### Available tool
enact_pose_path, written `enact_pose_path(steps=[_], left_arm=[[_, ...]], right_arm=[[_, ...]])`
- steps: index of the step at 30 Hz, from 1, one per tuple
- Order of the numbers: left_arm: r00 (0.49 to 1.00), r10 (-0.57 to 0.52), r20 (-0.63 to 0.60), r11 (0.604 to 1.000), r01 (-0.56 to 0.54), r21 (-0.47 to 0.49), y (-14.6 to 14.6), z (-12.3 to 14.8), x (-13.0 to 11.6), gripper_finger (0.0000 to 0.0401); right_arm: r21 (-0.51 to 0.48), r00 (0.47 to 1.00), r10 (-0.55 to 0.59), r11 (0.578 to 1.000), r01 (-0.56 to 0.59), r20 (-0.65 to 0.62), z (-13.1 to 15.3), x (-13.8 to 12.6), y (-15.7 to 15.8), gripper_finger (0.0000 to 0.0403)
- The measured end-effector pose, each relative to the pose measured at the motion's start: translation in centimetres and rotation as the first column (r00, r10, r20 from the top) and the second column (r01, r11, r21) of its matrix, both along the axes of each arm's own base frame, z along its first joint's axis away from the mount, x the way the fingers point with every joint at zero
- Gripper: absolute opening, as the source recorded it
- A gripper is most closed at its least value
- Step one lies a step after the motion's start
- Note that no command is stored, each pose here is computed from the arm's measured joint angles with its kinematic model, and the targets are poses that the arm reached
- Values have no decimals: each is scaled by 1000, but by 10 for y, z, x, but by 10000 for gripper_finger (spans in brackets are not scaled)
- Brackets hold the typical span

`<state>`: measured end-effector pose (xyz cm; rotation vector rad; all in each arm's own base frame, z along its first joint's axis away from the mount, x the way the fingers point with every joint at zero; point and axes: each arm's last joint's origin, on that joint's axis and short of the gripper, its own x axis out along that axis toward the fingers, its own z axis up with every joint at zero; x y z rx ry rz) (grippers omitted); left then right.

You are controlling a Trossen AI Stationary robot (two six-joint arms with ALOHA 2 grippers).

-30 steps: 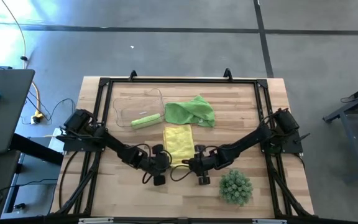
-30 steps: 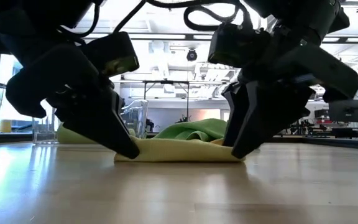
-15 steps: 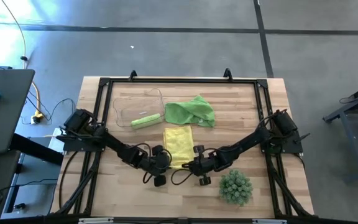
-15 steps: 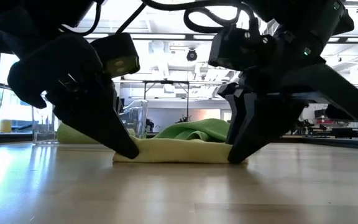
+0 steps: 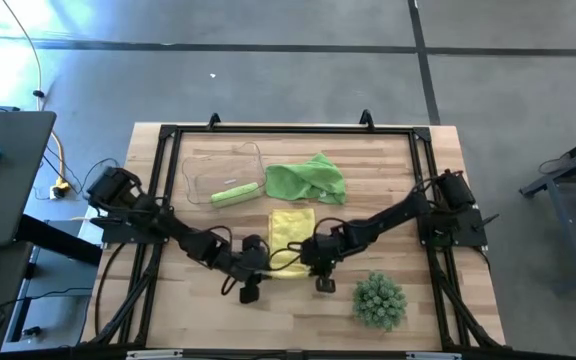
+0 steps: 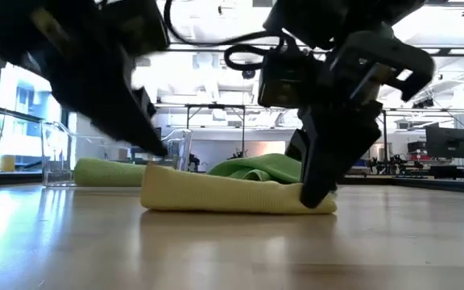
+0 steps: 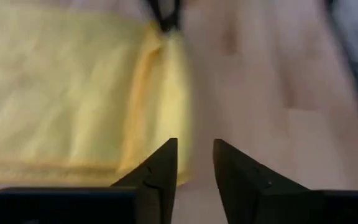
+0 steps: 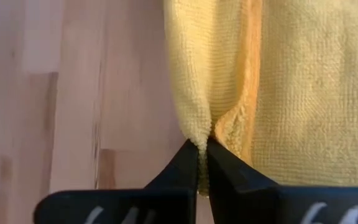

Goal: Roll microfiber towels into tight, uniform cylinder then place into a basket
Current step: Roll the yellow towel

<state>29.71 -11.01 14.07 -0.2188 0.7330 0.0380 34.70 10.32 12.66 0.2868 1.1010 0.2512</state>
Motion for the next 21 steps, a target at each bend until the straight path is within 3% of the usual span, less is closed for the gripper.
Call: enact_pose_path(steps=[4,7,15,21], left_arm=[[989,-136,52,988,132,78,-14,9,-4,116],[983,-157,95,980,144,136,-23,8,-3,124],[997,-65,40,952,50,302,-22,-21,-1,141],[999,-5,39,952,-7,306,-12,-23,3,171]], right_arm=[[51,999,-41,998,42,-20,0,3,-9,2],[68,995,-91,993,94,-38,0,4,-16,1],[81,987,-153,984,156,-44,1,7,-26,1],[79,987,-155,984,158,-43,1,7,-26,0]])
